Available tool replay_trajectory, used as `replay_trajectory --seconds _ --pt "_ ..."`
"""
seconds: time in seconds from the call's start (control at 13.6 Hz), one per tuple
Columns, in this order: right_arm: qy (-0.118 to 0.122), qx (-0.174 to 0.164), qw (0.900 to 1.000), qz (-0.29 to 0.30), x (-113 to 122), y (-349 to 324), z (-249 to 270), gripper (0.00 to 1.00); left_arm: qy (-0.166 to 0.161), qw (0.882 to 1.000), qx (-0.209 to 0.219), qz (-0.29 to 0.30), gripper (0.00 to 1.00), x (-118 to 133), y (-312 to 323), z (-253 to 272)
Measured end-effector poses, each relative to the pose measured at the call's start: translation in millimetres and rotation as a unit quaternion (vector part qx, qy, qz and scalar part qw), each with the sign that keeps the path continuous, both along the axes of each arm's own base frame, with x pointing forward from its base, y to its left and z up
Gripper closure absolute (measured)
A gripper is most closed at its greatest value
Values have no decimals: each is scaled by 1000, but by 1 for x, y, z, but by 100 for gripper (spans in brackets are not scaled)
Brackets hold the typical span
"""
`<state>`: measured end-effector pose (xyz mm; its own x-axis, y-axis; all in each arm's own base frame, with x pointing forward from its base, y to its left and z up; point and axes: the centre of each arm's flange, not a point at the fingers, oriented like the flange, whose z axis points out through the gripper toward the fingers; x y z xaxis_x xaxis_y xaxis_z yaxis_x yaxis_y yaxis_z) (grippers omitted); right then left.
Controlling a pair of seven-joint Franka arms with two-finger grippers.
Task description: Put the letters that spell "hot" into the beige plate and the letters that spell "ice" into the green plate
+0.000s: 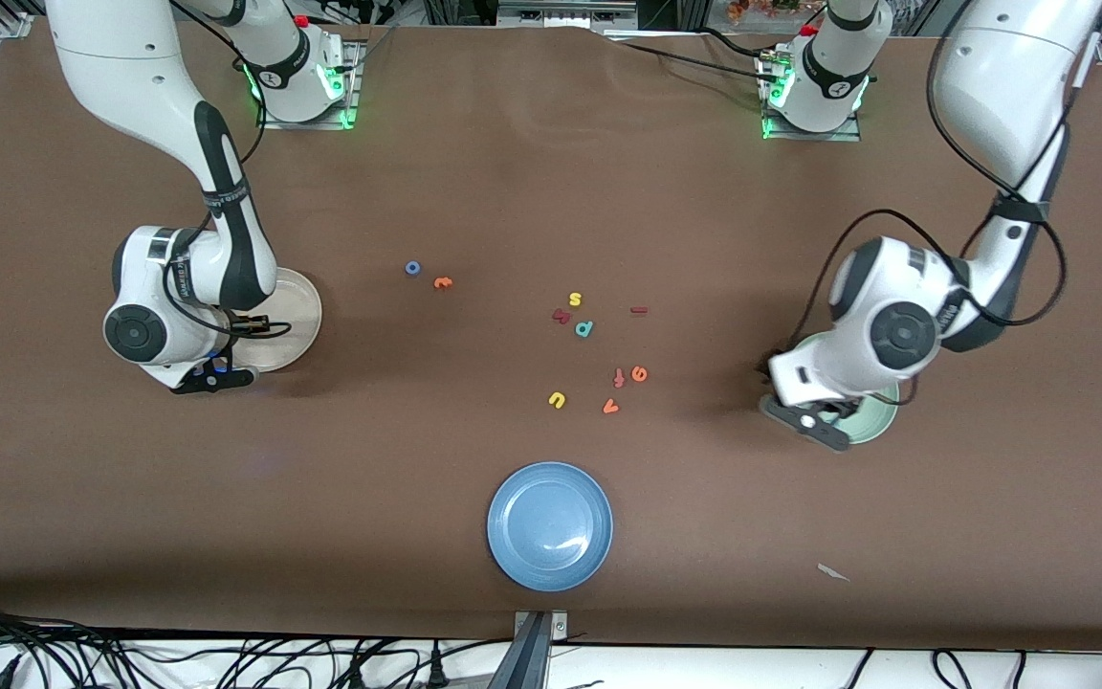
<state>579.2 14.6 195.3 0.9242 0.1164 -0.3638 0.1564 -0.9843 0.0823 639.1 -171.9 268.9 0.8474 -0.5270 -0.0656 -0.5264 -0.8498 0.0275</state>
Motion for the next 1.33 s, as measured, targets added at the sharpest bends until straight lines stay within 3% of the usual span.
replay_trajectory --seconds 0.22,0.37,0.59,0.89,1.11,1.33 --pt "20 38 998 -41 4 25 51 7 13 999 0 -36 0 -26 -73 -14" --pt "20 35 996 -74 -1 63 71 7 25 998 -2 -53 0 -39 -111 -36" --pt "17 9 994 -104 -22 147 73 7 22 997 -12 -69 0 -39 -146 -50" --pt "-24 -6 988 -153 -75 240 33 8 -15 997 -45 -66 7 -34 -163 -72" --pt "-60 0 983 -173 -121 251 -5 9 -12 997 -47 -67 11 -36 -165 -83" --pt "-64 -2 982 -175 -144 242 -20 13 -11 996 -47 -75 12 -42 -175 -84"
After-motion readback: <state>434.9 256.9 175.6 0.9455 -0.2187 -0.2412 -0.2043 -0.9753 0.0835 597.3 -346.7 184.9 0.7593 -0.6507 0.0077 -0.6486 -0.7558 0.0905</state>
